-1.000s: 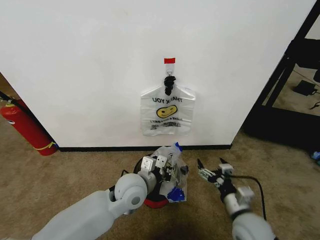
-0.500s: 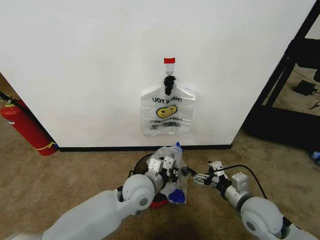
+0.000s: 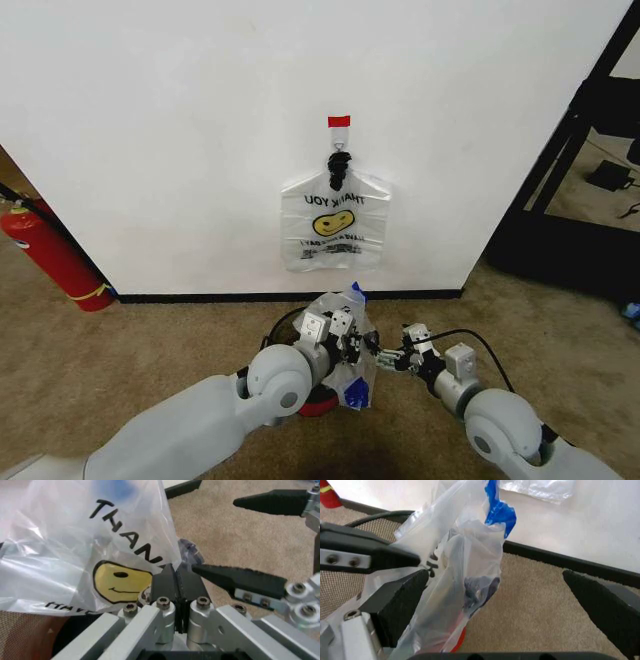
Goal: Pick up the garbage bag from the wall and place it over the trash bin.
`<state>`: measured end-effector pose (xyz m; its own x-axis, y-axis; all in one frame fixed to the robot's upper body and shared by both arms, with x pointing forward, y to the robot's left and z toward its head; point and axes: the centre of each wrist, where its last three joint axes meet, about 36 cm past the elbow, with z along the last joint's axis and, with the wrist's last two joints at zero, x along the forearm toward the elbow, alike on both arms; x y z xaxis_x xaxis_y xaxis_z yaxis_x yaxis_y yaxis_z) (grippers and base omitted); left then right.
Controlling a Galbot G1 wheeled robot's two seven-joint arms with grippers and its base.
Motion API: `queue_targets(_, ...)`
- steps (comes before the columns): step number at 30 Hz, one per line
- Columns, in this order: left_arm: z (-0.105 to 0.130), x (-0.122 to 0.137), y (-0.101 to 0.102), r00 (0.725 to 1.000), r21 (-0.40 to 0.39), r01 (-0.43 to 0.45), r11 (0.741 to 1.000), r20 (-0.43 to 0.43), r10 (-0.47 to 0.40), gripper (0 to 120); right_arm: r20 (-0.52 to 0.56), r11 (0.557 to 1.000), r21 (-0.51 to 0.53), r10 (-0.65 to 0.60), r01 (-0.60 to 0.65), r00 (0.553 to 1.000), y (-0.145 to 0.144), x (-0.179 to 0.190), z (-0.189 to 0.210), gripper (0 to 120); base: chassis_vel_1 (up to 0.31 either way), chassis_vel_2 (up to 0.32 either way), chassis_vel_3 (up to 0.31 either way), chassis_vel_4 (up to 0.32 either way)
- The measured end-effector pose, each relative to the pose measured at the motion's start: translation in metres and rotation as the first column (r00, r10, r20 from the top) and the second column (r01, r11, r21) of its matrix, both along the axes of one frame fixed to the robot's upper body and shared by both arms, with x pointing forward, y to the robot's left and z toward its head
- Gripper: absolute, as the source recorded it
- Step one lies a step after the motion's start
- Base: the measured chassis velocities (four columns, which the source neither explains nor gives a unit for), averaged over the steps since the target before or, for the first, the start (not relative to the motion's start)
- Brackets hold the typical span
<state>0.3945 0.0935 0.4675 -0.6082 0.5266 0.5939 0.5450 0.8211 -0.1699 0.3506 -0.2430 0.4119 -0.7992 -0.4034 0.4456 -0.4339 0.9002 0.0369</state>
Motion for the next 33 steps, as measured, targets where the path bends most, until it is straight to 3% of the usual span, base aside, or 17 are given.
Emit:
queue_targets(10, 0.002, -0.003, 0.002, 1.0, -0.016, -0.007, 1.0, -0.012, 0.007, 0, -0.011, 0.999, -0.042, 0.008, -0.008, 1.0, 0.002, 0.021, -0.014, 100, 0.0, 0.0, 0.0, 0.0)
queue_targets(20, 0.007, -0.002, 0.016, 0.999, -0.025, -0.036, 0.999, -0.015, 0.036, 0, -0.062, 1.0, -0.023, -0.015, 0.014, 0.998, 0.001, 0.017, -0.03, 100, 0.0, 0.0, 0.0, 0.0)
queue_targets(33, -0.001, -0.012, 0.016, 0.998, -0.025, -0.04, 0.999, -0.041, 0.039, 0, -0.072, 0.999, 0.052, -0.009, 0.013, 0.997, -0.004, 0.011, -0.005, 100, 0.0, 0.0, 0.0, 0.0)
